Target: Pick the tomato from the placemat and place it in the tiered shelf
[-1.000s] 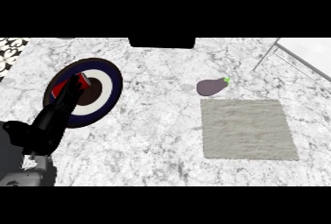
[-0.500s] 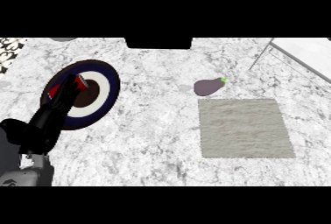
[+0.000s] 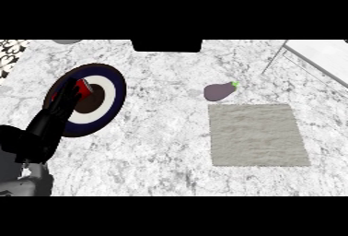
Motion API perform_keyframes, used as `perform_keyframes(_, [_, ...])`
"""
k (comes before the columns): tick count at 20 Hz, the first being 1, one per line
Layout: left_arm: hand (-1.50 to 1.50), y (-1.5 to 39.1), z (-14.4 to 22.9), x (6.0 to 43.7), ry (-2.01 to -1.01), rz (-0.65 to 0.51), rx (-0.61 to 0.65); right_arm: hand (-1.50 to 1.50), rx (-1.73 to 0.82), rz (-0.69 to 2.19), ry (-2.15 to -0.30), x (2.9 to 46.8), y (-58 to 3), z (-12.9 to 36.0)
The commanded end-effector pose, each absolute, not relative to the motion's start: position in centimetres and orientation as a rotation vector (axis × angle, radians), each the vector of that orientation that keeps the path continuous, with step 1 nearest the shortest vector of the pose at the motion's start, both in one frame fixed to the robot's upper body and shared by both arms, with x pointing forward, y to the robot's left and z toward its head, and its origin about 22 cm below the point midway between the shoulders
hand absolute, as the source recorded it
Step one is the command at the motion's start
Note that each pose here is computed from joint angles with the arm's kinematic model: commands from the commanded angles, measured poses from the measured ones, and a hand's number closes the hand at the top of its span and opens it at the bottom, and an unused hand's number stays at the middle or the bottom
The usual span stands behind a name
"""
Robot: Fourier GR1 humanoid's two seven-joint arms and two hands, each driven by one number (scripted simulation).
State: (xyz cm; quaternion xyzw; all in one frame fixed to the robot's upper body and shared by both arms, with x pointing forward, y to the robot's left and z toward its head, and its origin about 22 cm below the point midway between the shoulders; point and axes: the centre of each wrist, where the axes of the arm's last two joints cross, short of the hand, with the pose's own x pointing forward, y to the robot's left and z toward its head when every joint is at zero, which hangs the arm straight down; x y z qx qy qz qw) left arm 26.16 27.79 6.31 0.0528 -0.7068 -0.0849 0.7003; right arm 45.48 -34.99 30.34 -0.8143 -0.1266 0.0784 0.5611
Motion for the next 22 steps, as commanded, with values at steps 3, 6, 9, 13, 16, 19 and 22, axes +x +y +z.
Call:
perform_keyframes(3, [0.0,27.6,7.2,25.7,-1.566,-0.197,0.103,-1.5,-1.979,-0.107,-0.554,44.9,-32.7,34.8])
perform_keyframes(6, [0.0,27.9,5.8,25.2,-1.561,-0.183,0.118,-1.5,-1.982,-0.281,-0.62,43.8,-32.2,38.3])
perform_keyframes(9, [0.0,28.0,5.6,25.6,-1.566,-0.195,0.128,-1.5,-1.933,-0.511,-0.727,41.2,-31.6,44.3])
perform_keyframes(13, [0.0,28.5,5.4,24.8,-1.537,-0.177,0.124,-1.5,-1.847,-0.729,-0.796,39.0,-32.3,46.3])
perform_keyframes(16, [0.0,28.8,5.3,25.2,-1.549,-0.153,0.147,-1.5,-1.748,-0.821,-0.857,36.8,-32.4,48.2])
perform_keyframes(19, [0.0,28.9,5.2,24.6,-1.532,-0.131,0.154,-1.5,-1.687,-0.835,-0.897,34.4,-32.5,49.3])
perform_keyframes(22, [0.0,29.1,4.7,24.7,-1.511,-0.122,0.168,-1.5,-1.674,-0.862,-0.98,32.6,-31.7,48.8])
